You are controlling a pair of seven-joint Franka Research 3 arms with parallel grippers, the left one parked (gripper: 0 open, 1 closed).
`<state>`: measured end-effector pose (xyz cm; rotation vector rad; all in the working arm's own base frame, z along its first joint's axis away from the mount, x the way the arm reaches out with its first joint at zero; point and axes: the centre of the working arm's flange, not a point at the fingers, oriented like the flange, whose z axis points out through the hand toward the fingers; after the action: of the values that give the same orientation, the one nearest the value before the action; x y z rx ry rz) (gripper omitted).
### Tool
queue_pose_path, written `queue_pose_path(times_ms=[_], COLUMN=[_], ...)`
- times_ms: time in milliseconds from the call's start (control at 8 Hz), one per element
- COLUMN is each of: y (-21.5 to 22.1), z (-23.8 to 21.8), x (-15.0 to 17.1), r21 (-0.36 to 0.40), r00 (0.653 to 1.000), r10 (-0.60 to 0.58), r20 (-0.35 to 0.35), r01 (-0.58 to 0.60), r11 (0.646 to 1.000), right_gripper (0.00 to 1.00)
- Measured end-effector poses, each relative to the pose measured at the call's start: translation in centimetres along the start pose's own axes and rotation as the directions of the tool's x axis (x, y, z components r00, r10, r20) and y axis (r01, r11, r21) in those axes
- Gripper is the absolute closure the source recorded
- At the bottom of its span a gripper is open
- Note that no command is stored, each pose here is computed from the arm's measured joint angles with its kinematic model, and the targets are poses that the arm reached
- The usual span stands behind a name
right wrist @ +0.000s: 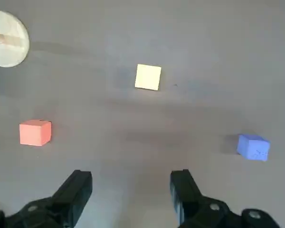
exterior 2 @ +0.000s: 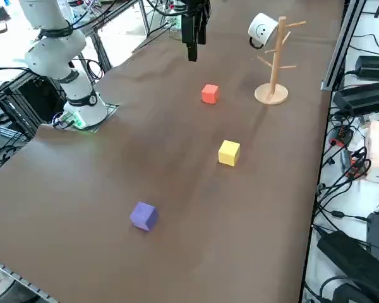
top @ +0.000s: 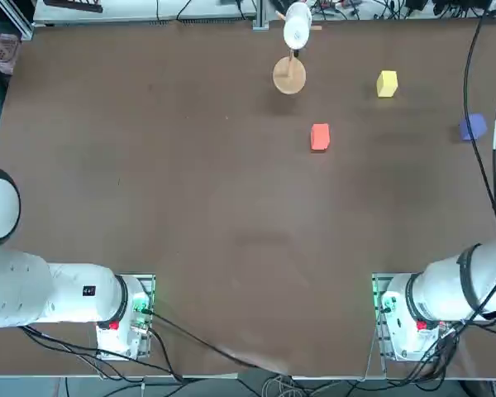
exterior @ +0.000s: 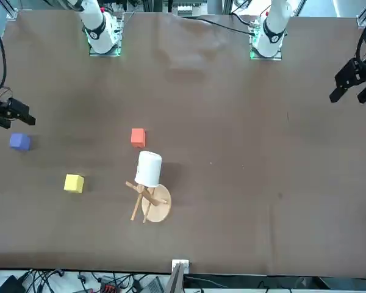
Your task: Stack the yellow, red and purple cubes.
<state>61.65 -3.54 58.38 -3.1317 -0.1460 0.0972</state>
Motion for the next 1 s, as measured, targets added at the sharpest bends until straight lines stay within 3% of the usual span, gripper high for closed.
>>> queue_pose_path(times_ms=[500,1000], y=[0.1,0.4], z=[1.9,5.7], x=[0.9,3.7], r21=[0.004,0.0], r00=[1.0,1.0], r10=[0.0,-0.001], r20=[0.029,0.013], r01=[0.0,0.001], r11=[1.0,1.0], right_gripper=[0.0,0.0])
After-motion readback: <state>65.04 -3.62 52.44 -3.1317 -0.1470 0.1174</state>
